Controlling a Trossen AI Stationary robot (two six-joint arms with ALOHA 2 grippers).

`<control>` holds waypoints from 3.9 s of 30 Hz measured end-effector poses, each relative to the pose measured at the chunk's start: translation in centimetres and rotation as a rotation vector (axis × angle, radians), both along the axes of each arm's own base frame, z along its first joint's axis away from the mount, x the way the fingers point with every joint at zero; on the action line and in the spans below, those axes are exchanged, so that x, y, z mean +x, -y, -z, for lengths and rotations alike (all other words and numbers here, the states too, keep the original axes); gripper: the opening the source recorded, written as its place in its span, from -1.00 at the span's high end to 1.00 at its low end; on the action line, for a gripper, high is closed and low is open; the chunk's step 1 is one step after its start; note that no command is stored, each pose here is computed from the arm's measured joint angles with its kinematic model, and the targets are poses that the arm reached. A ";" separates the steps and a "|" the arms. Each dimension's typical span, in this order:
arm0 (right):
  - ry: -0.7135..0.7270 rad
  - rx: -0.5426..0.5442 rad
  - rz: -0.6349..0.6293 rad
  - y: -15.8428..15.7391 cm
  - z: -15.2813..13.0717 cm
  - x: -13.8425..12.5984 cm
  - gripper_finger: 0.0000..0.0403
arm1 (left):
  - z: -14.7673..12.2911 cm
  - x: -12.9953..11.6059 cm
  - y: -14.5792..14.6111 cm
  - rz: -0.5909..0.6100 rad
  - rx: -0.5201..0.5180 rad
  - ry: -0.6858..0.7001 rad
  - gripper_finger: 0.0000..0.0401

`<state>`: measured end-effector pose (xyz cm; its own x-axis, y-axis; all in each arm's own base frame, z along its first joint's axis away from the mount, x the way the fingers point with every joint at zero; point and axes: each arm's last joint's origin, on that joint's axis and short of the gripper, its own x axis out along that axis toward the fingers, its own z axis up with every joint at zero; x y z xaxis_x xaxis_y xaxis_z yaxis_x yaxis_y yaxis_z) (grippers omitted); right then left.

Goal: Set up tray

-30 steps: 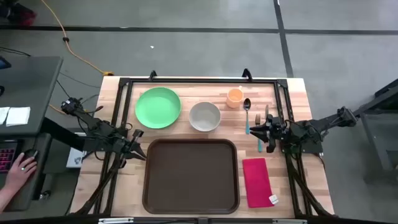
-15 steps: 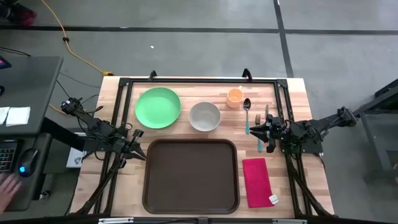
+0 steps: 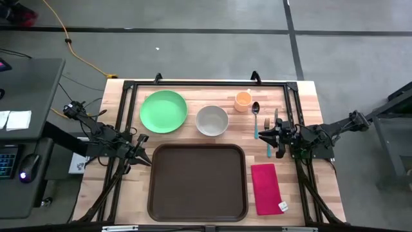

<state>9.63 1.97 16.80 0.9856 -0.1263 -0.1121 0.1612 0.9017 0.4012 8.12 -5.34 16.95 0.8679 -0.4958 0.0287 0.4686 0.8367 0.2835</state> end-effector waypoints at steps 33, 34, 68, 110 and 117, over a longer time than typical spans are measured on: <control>0.000 0.000 0.000 0.0 0.0 0.0 0.61 | 0.0 0.0 0.0 0.000 0.000 0.000 0.64; 0.000 0.000 0.000 0.0 0.0 0.0 0.61 | 0.0 0.0 0.0 0.000 0.000 0.000 0.64; 0.276 -0.017 0.163 0.5 -2.9 -0.2 0.61 | -0.1 0.1 -0.1 -0.055 -0.052 -0.019 0.64; 0.350 -0.165 0.505 2.0 -10.2 -2.5 0.61 | -0.2 0.1 -0.3 -0.113 -0.035 -0.002 0.64; 0.220 -0.261 0.534 2.0 -14.8 -2.5 0.61 | -0.2 0.1 -0.3 -0.113 -0.035 -0.002 0.64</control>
